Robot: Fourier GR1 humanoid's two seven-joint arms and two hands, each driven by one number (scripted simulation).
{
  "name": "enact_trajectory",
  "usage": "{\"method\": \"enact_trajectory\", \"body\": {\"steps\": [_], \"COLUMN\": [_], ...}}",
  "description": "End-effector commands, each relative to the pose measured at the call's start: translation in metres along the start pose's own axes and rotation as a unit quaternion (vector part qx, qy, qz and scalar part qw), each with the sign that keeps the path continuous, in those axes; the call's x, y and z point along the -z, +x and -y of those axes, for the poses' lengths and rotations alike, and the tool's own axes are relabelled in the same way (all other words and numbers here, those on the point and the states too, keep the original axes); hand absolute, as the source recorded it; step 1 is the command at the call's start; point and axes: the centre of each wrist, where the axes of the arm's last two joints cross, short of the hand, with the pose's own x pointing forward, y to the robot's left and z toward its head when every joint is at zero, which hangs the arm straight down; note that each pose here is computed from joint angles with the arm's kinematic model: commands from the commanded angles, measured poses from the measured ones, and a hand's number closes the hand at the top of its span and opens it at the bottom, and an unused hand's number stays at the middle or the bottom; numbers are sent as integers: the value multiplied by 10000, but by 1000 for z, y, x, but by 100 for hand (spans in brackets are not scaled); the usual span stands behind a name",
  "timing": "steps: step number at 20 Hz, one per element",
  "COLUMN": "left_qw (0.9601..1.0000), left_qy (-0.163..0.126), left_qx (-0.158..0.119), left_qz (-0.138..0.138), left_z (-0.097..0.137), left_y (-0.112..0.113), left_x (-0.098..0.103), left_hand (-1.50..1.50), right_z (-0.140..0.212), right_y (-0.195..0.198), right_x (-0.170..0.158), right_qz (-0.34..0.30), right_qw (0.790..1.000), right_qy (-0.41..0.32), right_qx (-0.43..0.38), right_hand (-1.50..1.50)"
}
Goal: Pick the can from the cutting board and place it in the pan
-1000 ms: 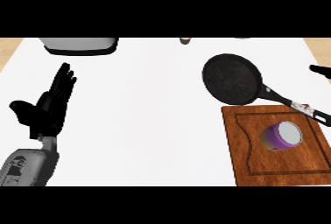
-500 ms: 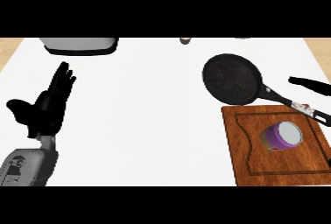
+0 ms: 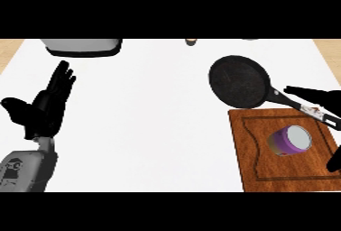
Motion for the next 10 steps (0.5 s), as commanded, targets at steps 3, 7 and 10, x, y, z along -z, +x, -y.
{"method": "enact_trajectory", "body": {"steps": [3, 7, 10], "left_qw": [10000, 10000, 10000], "left_qy": [24, 13, 20], "left_qx": [-6, -11, 12], "left_qz": [14, 0, -1], "left_z": [18, 13, 13], "left_y": [-23, -21, -24], "left_x": [-4, -10, -5], "left_hand": [0, 0, 0], "right_z": [-21, -10, -27], "right_y": [-12, -8, -3], "right_x": [18, 17, 30], "right_qz": [-320, -160, -249], "right_qw": [9986, 9991, 9987], "right_qy": [299, 324, 299], "right_qx": [-293, -239, -332], "right_hand": [-150, -150, -150]}}
